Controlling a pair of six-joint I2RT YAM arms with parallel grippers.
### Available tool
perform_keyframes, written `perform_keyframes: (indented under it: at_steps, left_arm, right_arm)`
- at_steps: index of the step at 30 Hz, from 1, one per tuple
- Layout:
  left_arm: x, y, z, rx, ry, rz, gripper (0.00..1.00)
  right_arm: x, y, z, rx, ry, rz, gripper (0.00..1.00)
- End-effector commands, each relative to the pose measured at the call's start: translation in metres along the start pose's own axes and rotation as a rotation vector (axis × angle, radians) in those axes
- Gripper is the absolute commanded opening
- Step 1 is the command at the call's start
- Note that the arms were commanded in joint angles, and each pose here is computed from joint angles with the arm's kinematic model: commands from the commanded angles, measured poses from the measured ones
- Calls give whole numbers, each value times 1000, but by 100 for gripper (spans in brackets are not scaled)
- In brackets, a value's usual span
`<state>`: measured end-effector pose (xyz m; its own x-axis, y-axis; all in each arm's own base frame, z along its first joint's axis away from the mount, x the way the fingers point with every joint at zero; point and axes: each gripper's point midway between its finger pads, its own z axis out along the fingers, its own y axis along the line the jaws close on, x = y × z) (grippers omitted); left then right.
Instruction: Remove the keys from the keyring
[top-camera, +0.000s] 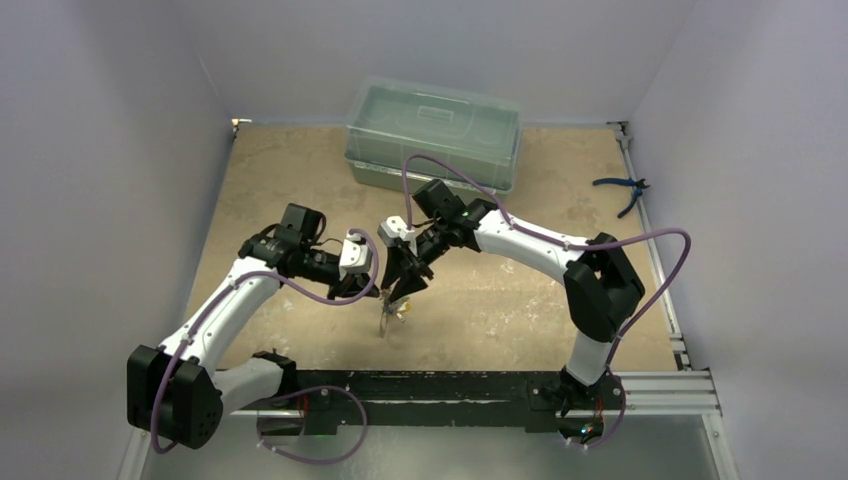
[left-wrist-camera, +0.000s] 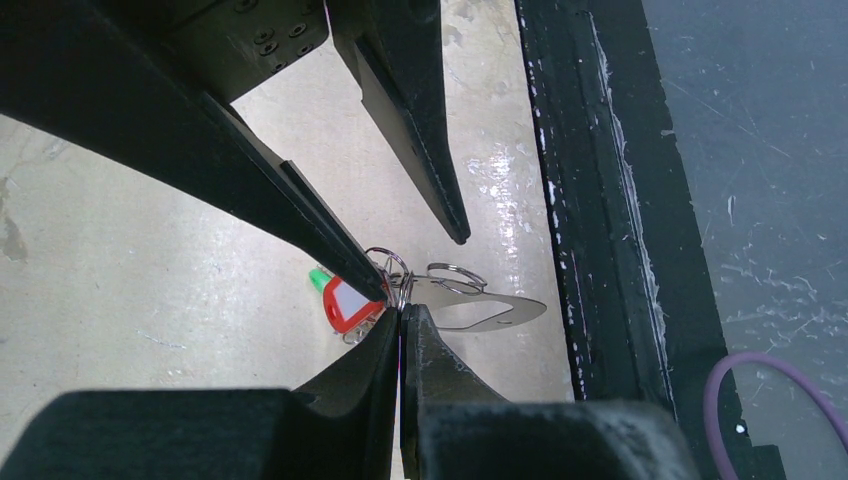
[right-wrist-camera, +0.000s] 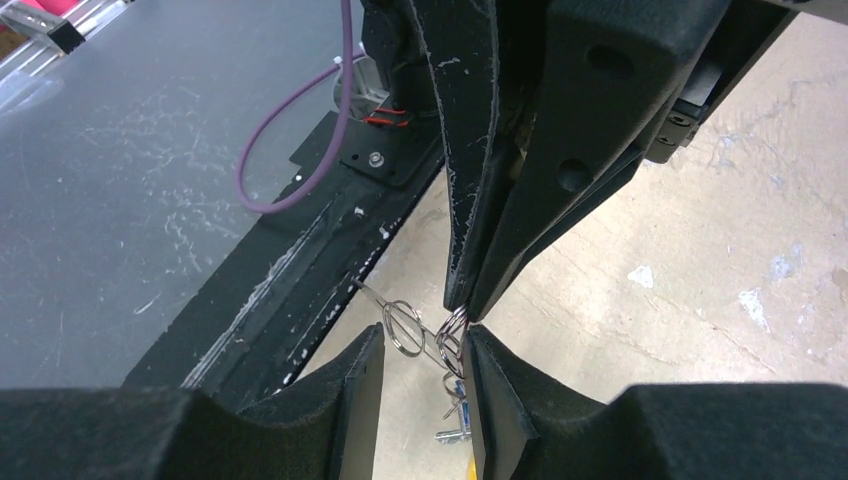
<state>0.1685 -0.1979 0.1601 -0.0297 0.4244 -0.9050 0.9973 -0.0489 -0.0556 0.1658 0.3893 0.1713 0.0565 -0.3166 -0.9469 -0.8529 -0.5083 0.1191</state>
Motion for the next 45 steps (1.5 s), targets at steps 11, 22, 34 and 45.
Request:
perform_keyframes:
  at_steps: [11,22,34,45]
  left_arm:
    - [-19,7,-1,-4,-47,33,0]
    - [-23,12,0,-38,-95,-94,0]
    - [-13,7,-1,-30,-83,-118,0]
    - [-3,-3,-8,11,8,61,12]
  right_arm:
    - [-7,-4,-1,10,12,-84,8]
    - [11,-3,-1,47,44,-89,0]
    - [25,-14,-2,121,67,-87,0]
    - [4,-16,-9,111,39,-65,0]
